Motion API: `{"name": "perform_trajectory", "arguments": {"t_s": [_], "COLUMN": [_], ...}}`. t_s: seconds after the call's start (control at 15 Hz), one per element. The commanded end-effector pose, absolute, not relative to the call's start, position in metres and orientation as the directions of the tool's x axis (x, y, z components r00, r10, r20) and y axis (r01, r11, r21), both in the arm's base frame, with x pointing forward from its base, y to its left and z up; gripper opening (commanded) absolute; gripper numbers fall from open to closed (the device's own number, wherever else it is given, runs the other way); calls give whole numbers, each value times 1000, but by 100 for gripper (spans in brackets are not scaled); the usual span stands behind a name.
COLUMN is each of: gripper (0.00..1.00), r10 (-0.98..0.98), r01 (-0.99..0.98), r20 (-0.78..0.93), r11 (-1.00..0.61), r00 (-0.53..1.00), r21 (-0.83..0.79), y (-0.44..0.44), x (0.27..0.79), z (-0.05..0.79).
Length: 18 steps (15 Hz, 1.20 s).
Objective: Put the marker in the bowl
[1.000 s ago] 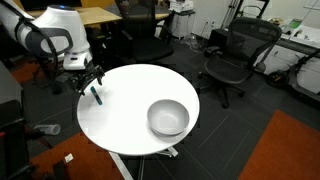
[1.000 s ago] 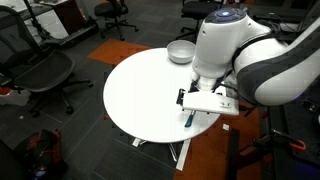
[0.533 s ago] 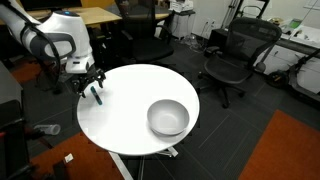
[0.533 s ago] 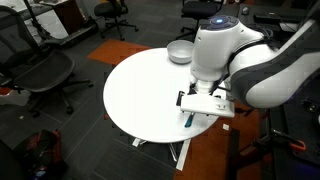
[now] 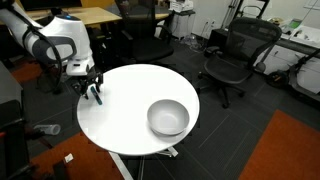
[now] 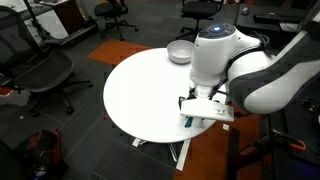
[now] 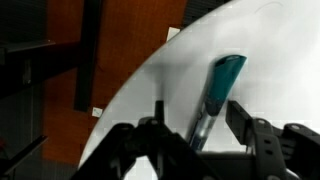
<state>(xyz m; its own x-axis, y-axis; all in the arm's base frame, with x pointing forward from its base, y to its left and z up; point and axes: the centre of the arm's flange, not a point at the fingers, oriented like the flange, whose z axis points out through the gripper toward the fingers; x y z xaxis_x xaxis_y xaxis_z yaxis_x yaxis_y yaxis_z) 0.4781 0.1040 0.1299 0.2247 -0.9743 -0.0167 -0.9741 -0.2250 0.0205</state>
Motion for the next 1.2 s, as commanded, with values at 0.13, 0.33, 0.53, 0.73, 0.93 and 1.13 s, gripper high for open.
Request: {"name": "perform_trajectory", "arguments": {"t_s": [0.13, 0.33, 0.53, 0.73, 0.93, 1.13], "gripper": [21, 1, 5, 5, 5, 5], "r10": [-973, -973, -964, -938, -903, -866], "r01": [-973, -973, -965, -938, -904, -868], "r20": [-19, -20, -22, 12, 42, 66], "r11": [-230, -231, -264, -347, -427, -497], "r00": [230, 231, 264, 347, 427, 496], "r21": [-2, -17, -4, -2, -5, 12], "y": [108, 110, 109, 107, 99, 93], "x": [478, 479, 475, 474, 479, 483], "z": [122, 124, 132, 155, 184, 213]}}
